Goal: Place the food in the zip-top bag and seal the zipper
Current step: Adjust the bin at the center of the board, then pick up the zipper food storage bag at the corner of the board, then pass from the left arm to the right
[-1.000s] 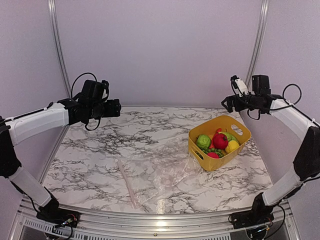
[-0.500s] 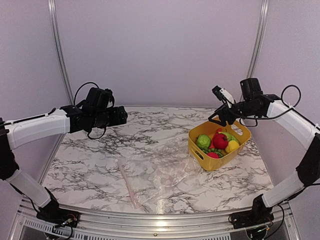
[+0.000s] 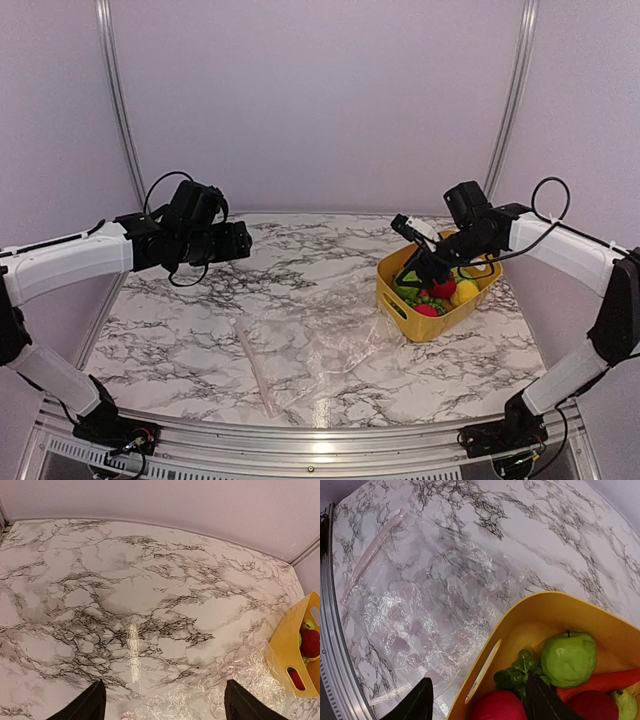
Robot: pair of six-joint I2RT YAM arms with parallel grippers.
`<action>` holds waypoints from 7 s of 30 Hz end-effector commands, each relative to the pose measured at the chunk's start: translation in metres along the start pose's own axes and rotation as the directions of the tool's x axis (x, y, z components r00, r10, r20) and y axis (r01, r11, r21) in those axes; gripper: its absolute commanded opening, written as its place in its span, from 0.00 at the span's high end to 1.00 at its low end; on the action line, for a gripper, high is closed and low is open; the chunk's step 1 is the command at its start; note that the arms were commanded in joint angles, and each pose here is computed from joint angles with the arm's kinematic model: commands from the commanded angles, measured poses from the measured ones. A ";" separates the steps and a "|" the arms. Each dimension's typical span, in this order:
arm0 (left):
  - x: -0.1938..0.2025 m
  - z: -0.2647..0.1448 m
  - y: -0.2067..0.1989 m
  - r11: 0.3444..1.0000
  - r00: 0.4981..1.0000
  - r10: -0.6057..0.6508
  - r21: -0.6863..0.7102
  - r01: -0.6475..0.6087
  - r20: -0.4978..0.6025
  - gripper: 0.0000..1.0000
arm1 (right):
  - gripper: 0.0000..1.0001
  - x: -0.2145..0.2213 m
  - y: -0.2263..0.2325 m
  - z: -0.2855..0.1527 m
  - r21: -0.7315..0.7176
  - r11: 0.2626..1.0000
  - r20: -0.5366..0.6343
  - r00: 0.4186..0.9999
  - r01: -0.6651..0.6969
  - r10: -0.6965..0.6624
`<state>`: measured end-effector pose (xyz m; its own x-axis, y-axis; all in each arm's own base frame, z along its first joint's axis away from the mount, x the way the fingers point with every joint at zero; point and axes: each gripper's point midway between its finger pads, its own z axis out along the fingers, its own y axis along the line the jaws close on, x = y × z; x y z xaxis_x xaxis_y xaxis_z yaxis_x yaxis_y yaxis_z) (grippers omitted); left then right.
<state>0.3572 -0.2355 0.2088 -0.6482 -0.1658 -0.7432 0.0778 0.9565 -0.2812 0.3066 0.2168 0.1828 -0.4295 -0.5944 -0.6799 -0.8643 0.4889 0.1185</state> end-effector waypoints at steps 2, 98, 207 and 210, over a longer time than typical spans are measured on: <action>0.003 -0.013 0.018 0.998 1.000 -0.026 -0.052 0.027 0.014 0.16 | 0.41 -0.001 0.003 0.014 -0.014 0.999 -0.043 0.999 0.030 -0.031; 0.192 -0.008 0.040 0.978 0.867 -0.129 0.081 0.191 -0.481 0.50 | 0.40 -0.013 -0.063 0.010 0.240 0.920 0.057 0.950 -0.310 0.305; -0.046 -0.099 0.014 0.444 0.444 -0.895 0.183 0.877 0.045 0.94 | 0.47 -0.253 0.194 0.122 0.087 0.948 0.275 0.907 0.307 -0.319; -0.046 -0.100 0.014 0.450 0.450 -0.892 0.183 0.874 0.045 0.94 | 0.59 -0.260 0.176 0.120 0.187 0.948 0.277 0.912 0.257 -0.302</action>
<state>0.3141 -0.1901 0.2848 -0.3190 -0.9414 -0.1095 -0.4292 0.2465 -0.8689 0.2723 0.5361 0.2895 -0.0257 -0.5283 -0.8486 -0.9453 0.2889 -0.1512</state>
